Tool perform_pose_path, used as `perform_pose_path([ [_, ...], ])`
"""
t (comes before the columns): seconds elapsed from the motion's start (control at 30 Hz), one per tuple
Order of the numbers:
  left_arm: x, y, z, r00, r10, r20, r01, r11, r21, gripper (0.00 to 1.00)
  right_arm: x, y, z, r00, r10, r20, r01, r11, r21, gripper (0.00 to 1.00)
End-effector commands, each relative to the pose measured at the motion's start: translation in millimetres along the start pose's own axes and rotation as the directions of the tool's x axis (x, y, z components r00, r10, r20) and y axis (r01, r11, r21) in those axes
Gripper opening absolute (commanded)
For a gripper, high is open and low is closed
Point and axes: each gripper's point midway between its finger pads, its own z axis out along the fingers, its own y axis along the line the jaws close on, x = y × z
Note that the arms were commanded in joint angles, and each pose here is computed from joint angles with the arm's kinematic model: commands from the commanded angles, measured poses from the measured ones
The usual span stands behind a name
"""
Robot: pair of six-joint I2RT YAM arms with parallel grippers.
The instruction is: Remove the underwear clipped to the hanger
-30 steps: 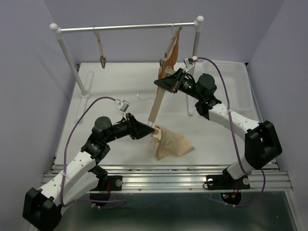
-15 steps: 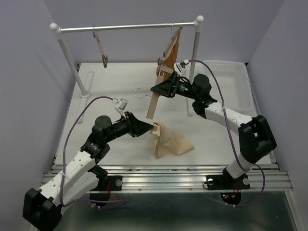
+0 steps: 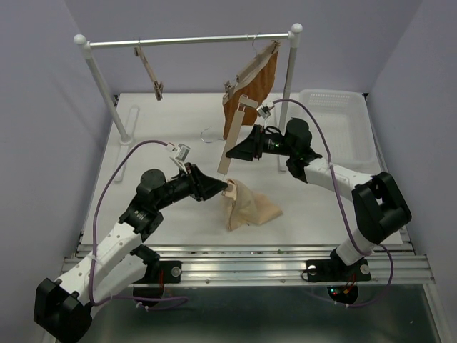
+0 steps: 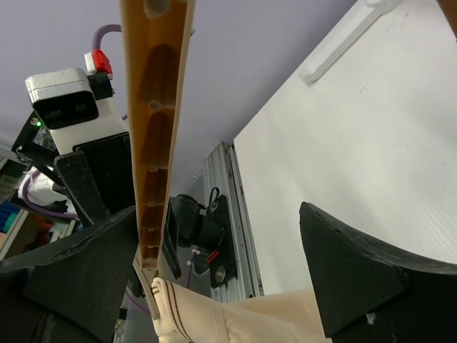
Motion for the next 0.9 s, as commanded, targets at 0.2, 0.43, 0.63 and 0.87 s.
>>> perform_pose_path([
  [0.2, -30, -36, 5, 0.992, 0.104, 0.065, -0.111, 0.986, 0.121, 0.00, -34, 54, -6, 0.985, -0.088, 0.150, 0.112, 0.982, -0.155, 0.66],
  [0.43, -28, -30, 10, 0.995, 0.089, 0.051, -0.095, 0.989, 0.114, 0.00, -41, 56, -5, 0.983, -0.010, 0.183, 0.046, 0.980, -0.194, 0.26],
  [0.63, -28, -30, 10, 0.996, 0.075, 0.051, -0.081, 0.991, 0.109, 0.30, -47, 48, -4, 0.976, 0.018, 0.216, 0.013, 0.990, -0.142, 0.01],
  [0.87, -28, -35, 3, 0.996, 0.065, 0.064, -0.072, 0.990, 0.117, 0.82, -47, 46, -6, 0.976, 0.026, 0.217, -0.004, 0.995, -0.101, 0.01],
])
